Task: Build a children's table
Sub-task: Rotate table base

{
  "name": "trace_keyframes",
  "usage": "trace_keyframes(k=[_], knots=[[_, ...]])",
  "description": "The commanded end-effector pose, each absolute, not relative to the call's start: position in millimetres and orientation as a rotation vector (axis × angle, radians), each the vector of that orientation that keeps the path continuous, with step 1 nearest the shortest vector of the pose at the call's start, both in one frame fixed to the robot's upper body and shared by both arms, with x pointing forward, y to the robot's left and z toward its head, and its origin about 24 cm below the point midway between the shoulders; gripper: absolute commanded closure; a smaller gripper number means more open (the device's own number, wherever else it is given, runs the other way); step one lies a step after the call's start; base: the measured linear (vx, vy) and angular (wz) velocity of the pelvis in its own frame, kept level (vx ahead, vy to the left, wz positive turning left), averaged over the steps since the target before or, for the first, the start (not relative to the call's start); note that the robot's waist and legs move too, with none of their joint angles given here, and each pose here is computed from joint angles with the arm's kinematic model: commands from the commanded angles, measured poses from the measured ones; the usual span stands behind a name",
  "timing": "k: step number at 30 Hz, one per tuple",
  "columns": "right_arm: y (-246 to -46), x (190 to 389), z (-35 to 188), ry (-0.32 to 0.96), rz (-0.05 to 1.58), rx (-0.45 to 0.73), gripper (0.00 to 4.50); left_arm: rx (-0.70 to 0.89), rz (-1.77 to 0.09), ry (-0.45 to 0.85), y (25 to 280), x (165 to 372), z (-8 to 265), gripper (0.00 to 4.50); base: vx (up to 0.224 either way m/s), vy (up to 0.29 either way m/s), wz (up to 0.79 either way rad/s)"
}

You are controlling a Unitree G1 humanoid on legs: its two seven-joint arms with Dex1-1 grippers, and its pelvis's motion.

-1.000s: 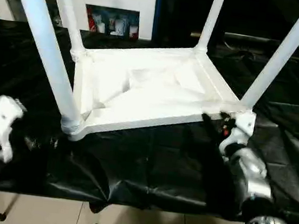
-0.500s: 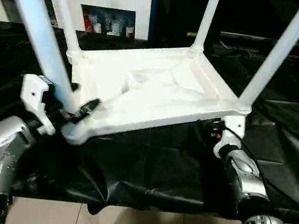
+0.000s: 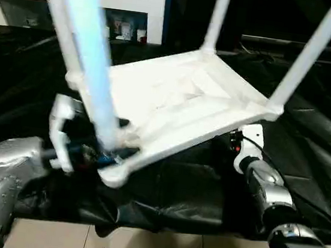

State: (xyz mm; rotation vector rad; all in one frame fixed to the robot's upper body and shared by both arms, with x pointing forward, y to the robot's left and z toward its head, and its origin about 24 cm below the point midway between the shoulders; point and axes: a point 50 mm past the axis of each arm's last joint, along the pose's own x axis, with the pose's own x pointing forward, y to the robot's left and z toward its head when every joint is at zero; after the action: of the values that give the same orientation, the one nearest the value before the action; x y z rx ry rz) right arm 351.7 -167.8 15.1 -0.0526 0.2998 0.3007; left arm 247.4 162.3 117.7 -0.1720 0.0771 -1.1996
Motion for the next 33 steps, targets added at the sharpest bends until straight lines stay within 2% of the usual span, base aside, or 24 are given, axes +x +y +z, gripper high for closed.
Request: trace_keyframes(k=[1, 3, 7, 10, 17, 18, 25, 26, 29, 33], knots=[[-144.9, 359.1, 26, 0.259, 0.388, -0.07, 1.27, -0.17, -1.277, 0.05, 141, 251, 124, 0.09, 0.0, 0.0, 0.0], [-131.3, 360.8, 28, 0.253, 0.43, -0.076, 1.27, -0.175, -1.321, 0.044, 123, 257, 123, 0.09, 0.0, 0.0, 0.0], [-120.6, 362.4, 30, 0.253, 0.455, -0.068, 1.27, -0.172, -1.369, 0.036, 107, 262, 124, 0.09, 0.0, 0.0, 0.0], [-104.9, 362.3, 31, 0.255, 0.5, -0.071, 1.27, -0.151, -1.442, 0.034, 84, 267, 124, 0.09, 0.0, 0.0, 0.0], [-96.1, 360.5, 29, 0.26, 0.526, -0.075, 1.27, -0.131, -1.486, 0.007, 61, 275, 124, 0.09, 0.0, 0.0, 0.0], [-95.2, 360.2, 29, 0.259, 0.529, -0.076, 1.27, -0.109, -1.466, -0.012, 55, 281, 124, 0.09, 0.0, 0.0, 0.0], [-93.1, 358.2, 26, 0.264, 0.549, -0.075, 1.27, -0.058, -1.432, -0.029, 40, 290, 121, 0.09, 0.0, 0.0, 0.0], [-90.5, 356.6, 25, 0.27, 0.581, -0.037, 1.27, -0.045, -1.407, -0.034, 37, 294, 119, 0.09, 0.0, 0.0, 0.0], [-88.2, 355.9, 26, 0.26, 0.602, -0.047, 1.27, -0.015, -1.372, -0.047, 36, 299, 118, 0.09, 0.0, 0.0, 0.0], [-78.3, 351.7, 26, 0.264, 0.69, 0.0, 1.27, -0.007, -1.345, -0.059, 34, 303, 117, 0.09, 0.0, 0.0, 0.0]])
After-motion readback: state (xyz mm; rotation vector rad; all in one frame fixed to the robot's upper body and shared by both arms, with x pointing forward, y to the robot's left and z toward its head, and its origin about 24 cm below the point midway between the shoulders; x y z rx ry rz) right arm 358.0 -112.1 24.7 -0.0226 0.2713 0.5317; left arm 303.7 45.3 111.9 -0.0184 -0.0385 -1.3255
